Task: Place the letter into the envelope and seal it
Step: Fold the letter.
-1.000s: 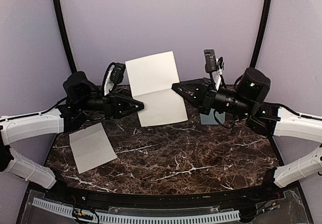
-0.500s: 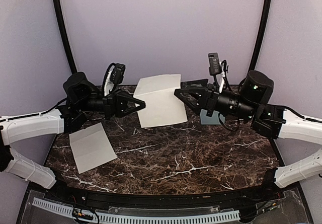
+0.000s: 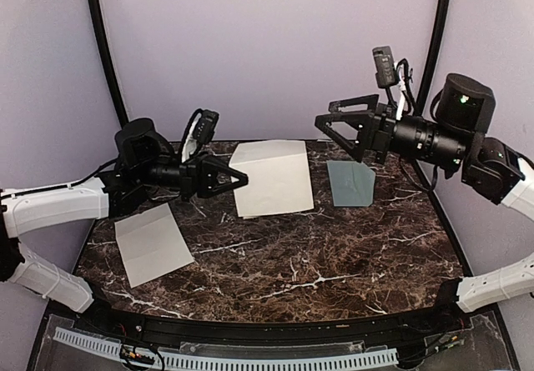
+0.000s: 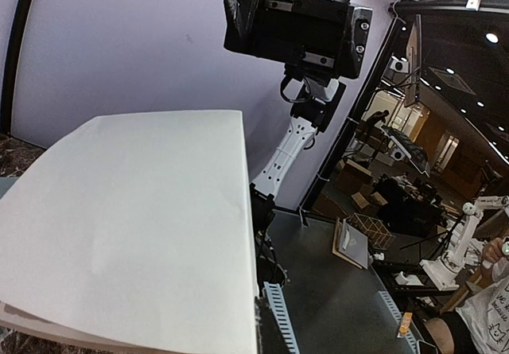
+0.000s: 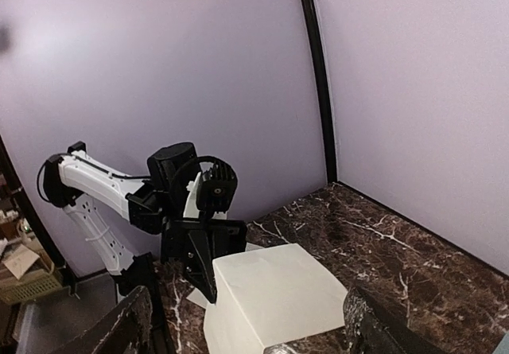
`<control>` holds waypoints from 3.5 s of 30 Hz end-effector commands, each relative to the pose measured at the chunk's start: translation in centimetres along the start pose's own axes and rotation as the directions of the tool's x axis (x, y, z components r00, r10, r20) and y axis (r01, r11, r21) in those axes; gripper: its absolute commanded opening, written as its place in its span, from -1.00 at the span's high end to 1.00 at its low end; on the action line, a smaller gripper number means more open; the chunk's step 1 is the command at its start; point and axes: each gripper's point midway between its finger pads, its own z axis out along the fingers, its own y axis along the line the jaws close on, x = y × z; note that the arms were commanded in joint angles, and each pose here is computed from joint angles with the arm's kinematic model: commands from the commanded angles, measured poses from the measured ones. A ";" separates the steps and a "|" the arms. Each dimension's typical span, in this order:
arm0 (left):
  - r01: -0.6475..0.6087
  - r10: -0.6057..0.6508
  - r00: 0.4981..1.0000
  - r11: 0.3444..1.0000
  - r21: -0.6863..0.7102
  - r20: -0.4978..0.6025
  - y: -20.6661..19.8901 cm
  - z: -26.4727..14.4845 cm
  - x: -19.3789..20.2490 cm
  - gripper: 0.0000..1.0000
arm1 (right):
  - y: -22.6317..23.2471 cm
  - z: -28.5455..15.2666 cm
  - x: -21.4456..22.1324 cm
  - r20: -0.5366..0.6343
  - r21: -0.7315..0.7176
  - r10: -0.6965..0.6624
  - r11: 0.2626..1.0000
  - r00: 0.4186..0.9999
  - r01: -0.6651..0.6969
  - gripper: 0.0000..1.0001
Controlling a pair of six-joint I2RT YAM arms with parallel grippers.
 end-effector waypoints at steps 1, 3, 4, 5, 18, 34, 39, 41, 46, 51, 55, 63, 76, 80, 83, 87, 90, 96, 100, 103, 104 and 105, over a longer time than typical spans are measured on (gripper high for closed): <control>-0.012 0.014 0.999 0.999 0.030 -0.043 -0.5 0.8 0.2 1.00 | 0.6 1.8 3.5 -0.215 -0.060 -0.067 0.997 0.974 0.056 -0.45; -0.006 0.009 0.998 0.999 0.045 -0.056 -0.6 1.0 0.4 1.00 | 0.9 2.6 4.8 -0.284 -0.087 -0.081 0.994 0.955 0.059 -0.30; -0.004 0.008 0.998 0.998 0.055 -0.062 -0.7 1.1 0.4 1.00 | 1.1 3.1 5.3 -0.314 -0.103 -0.091 0.993 0.945 0.062 -0.25; 0.003 0.001 0.997 0.998 0.057 -0.072 -0.7 1.2 0.7 1.00 | 1.3 3.5 5.8 -0.340 -0.116 -0.100 0.991 0.935 0.064 -0.20; 0.031 -0.021 0.992 0.996 0.084 -0.124 -0.7 1.8 1.4 1.00 | 1.8 5.5 10.9 -0.539 -0.180 -0.166 0.980 0.826 0.079 0.29; 0.023 -0.009 0.990 0.995 0.096 -0.144 -1.1 1.9 1.5 1.00 | 2.6 4.8 10.9 -0.536 -0.208 -0.155 0.977 0.830 0.049 0.88; 0.006 0.002 0.990 0.998 0.058 -0.140 -0.7 1.9 1.3 0.53 | 2.4 4.6 10.5 -0.511 -0.196 -0.153 0.979 0.846 0.058 1.00; -0.049 0.047 0.992 0.999 -0.012 -0.115 -0.3 1.5 0.5 0.15 | 2.2 4.5 10.4 -0.501 -0.185 -0.154 0.980 0.851 0.069 1.00; -0.220 0.222 0.975 0.944 -0.245 -0.018 -0.3 -1.4 -2.4 -0.45 | 2.3 4.2 11.1 -0.513 -0.178 -0.123 0.983 0.849 0.035 1.00; -0.268 0.261 0.963 0.932 -0.243 -0.064 -0.4 -1.5 -2.2 -0.63 | 3.2 4.3 11.9 -0.534 -0.223 -0.104 0.975 0.839 -0.021 1.00; -0.225 0.212 0.972 0.964 -0.143 -0.101 -0.9 -0.2 -0.8 -0.64 | 3.9 4.6 12.7 -0.552 -0.258 -0.091 0.964 0.829 -0.066 1.00; -0.201 0.184 0.966 0.976 -0.082 -0.181 -1.6 1.8 1.5 -0.16 | 4.5 4.9 13.9 -0.581 -0.288 -0.081 0.951 0.810 -0.112 1.00; -0.180 0.169 0.969 0.983 -0.045 -0.179 -2.0 2.2 1.8 0.77 | 4.4 4.9 14.3 -0.597 -0.285 -0.085 0.952 0.798 -0.112 1.00; -0.180 0.170 0.969 0.983 -0.043 -0.177 -2.1 2.1 1.7 1.00 | 3.8 5.0 13.7 -0.566 -0.258 -0.087 0.963 0.820 -0.076 0.95; -0.183 0.174 0.971 0.982 -0.043 -0.165 -2.3 2.0 1.5 1.00 | 3.3 4.7 12.4 -0.501 -0.225 -0.079 0.973 0.862 -0.042 0.43; -0.185 0.178 0.974 0.982 -0.037 -0.140 -2.6 1.9 1.2 1.00 | 2.8 3.8 10.6 -0.398 -0.196 -0.053 0.980 0.916 -0.029 0.18; -0.184 0.177 0.974 0.982 -0.034 -0.138 -2.7 1.9 1.2 1.00 | 2.5 3.2 10.2 -0.356 -0.190 -0.033 0.981 0.934 -0.038 0.27; -0.180 0.174 0.975 0.983 -0.029 -0.139 -2.7 1.9 1.2 1.00 | 2.3 2.8 9.8 -0.329 -0.191 -0.013 0.980 0.944 -0.053 0.61; -0.183 0.177 0.975 0.983 -0.031 -0.136 -2.8 1.9 1.2 1.00 | 2.3 2.9 10.4 -0.351 -0.193 -0.009 0.979 0.936 -0.063 0.67; -0.185 0.180 0.975 0.982 -0.030 -0.134 -2.9 1.9 1.0 1.00 | 2.1 2.9 10.9 -0.365 -0.187 -0.004 0.980 0.931 -0.069 0.65; -0.186 0.181 0.974 0.982 -0.030 -0.134 -2.9 1.9 1.1 1.00 | 2.1 2.9 10.9 -0.365 -0.186 -0.002 0.980 0.931 -0.070 0.67; -0.187 0.181 0.974 0.982 -0.030 -0.134 -2.9 1.9 1.0 1.00 | 2.2 3.0 11.0 -0.366 -0.190 -0.002 0.979 0.931 -0.073 0.74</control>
